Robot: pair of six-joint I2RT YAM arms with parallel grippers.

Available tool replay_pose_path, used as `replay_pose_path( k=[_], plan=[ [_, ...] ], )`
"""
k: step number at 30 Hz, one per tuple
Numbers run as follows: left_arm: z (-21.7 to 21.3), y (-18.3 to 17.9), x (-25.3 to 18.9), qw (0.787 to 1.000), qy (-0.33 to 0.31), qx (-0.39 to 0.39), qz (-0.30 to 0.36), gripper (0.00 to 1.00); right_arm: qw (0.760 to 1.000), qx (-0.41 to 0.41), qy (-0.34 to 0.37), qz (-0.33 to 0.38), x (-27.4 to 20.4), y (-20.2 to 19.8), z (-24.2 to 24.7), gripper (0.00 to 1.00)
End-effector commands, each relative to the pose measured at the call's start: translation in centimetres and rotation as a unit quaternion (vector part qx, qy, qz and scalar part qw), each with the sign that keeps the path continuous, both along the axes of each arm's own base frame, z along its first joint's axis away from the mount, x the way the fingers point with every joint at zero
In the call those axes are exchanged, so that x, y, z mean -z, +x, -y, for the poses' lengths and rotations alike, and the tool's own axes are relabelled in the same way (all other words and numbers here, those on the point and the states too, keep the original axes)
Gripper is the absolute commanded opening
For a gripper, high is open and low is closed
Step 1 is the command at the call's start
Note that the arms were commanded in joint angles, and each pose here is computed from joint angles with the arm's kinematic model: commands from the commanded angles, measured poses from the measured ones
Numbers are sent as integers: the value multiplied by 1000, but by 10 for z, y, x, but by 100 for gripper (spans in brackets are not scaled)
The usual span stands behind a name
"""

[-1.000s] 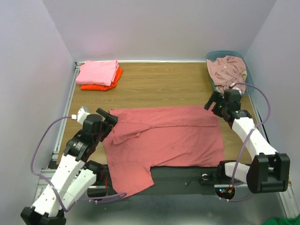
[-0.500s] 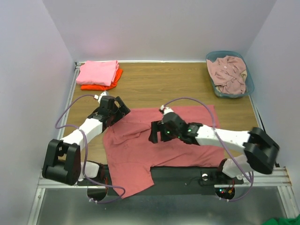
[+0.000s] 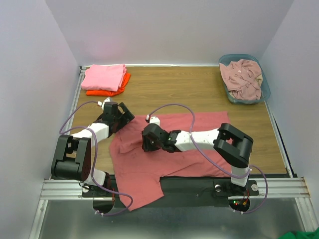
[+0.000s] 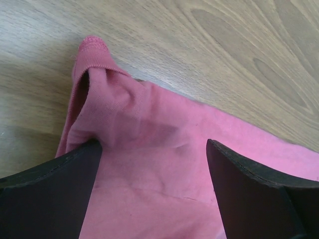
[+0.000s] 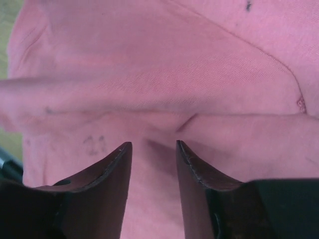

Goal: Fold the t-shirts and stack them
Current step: Fold the tshirt

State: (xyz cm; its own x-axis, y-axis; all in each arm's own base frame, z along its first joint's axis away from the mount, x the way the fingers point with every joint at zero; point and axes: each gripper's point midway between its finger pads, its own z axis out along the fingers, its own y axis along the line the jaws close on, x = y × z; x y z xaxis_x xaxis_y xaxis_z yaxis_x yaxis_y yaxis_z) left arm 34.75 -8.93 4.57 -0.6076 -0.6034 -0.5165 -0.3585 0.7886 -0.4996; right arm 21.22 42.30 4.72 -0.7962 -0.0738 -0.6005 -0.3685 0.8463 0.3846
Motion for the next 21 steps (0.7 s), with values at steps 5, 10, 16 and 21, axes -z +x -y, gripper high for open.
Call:
replay_pose_path(
  k=[5,10,16,21],
  plan=[
    [-7,-5,16,1000,3,3,-16,98,998,44,18,35,-11,25,-16,41],
    [-13,-7,21,1000,6,-8,-26,98,997,60,11,41,-6,32,-15,37],
    [-15,-9,22,999,9,-11,-29,98,996,75,-3,38,4,35,-14,34],
    [-16,-9,21,999,11,-14,-28,98,993,108,-14,50,2,43,-4,34]
  ],
)
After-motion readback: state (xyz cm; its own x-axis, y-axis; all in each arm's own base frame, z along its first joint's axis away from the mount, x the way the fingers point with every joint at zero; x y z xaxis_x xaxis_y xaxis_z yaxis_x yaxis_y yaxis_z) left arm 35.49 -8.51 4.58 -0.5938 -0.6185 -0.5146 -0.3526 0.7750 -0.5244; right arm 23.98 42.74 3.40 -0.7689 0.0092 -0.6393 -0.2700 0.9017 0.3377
